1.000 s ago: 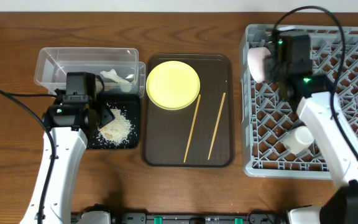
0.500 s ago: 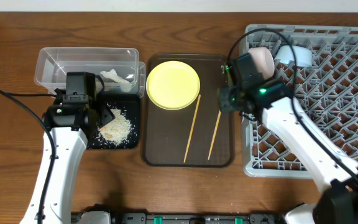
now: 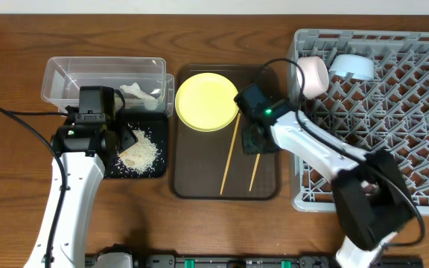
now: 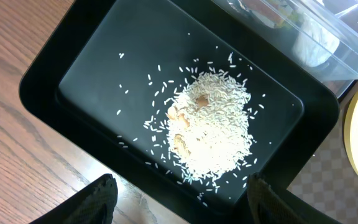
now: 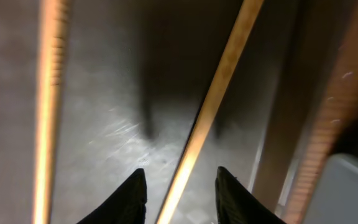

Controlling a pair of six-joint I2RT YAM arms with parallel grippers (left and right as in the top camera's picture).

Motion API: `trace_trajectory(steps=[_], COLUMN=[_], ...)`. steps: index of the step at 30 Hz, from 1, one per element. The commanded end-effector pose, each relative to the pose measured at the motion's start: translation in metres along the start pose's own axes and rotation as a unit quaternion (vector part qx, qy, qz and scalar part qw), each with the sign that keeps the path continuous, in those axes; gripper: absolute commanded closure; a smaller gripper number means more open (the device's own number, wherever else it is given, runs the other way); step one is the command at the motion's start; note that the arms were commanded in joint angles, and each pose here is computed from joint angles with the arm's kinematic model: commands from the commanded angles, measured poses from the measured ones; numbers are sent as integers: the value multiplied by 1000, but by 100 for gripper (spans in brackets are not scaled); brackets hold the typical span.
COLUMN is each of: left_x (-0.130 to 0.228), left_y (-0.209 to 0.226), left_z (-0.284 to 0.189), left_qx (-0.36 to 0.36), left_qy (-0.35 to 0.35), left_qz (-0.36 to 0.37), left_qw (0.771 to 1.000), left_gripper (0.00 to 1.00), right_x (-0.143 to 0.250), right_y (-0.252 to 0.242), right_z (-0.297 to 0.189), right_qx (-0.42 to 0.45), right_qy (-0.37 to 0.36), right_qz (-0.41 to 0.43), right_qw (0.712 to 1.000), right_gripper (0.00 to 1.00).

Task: Sort waste into correct bins and load items into the dishwasher rack
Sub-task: 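Reach the right gripper to a chopstick on the brown tray and grasp, then carry the chopstick to the rack's left edge and drop it in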

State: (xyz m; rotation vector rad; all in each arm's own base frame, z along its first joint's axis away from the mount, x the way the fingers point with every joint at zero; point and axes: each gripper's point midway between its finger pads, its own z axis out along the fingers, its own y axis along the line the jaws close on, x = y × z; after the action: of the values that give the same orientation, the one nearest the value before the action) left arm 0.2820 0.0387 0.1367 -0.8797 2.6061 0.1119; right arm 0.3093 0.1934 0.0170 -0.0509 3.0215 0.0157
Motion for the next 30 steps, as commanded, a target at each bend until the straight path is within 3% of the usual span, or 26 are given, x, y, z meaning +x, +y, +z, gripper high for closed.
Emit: trace_trajectory(steps=[1,6,13,20,30], left_x=[-3,-3,-3,-3,-3], left_y=[1,1,1,1,1], left_z=[-2,-2,-2,-2,-2], left_qx=[-1,-1,-1,-1,-1], left_qy=[-5,-5,-5,-5,-5], left_qz=[-8,-8,-8,-8,-8], left_qw=[1000,1000,1000,1000,1000], left_gripper=[30,30,30,30,30], right_x=[9,16,14,-6,-59], right_y=[-1,-4,-3,-6,-50], right_z=[17,32,32,3,-132], right_qx=[12,24,22,-16,-69], right_qy=[25,44,41,10,-174], right_qz=[31,28,30,28,-25], right_qw=[999,998,998,999,982], right_gripper=[67,70,99,99,99])
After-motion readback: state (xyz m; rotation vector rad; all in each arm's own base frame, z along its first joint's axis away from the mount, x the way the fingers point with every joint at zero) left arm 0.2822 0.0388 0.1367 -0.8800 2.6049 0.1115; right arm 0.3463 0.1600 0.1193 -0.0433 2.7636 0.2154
